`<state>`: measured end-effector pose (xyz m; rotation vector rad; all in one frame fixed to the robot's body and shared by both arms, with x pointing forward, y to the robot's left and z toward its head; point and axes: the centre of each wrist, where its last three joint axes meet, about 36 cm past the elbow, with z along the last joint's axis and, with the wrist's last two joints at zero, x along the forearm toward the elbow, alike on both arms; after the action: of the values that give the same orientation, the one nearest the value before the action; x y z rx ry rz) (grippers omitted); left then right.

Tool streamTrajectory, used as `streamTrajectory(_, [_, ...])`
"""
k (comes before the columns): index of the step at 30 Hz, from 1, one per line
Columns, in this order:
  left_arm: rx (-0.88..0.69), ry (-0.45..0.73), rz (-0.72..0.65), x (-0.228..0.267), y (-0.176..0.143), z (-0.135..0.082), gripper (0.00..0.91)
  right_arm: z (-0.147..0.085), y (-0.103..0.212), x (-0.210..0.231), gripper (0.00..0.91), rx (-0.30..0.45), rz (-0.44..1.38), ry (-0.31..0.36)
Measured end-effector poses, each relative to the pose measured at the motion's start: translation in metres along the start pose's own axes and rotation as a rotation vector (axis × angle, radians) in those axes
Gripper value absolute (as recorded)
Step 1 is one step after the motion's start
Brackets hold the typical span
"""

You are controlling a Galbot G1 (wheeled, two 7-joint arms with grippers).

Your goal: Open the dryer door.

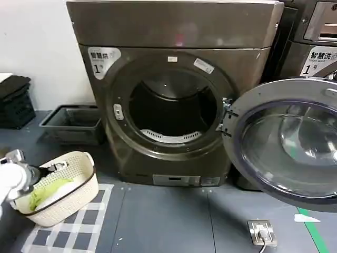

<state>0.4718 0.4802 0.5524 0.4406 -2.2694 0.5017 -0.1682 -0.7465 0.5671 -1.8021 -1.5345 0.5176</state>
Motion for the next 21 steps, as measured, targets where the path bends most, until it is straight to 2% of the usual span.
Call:
streamTrajectory(9, [0.113, 0.116, -0.02, -0.005, 0.005, -0.016, 0.907, 0.005, 0.002, 0.002, 0.907, -0.007, -0.019, -0.022])
streamTrajectory(21, [0.235, 0.126, -0.027, -0.013, 0.027, -0.047, 0.907, 0.011, 0.0, 0.002, 0.907, -0.025, -0.041, -0.048])
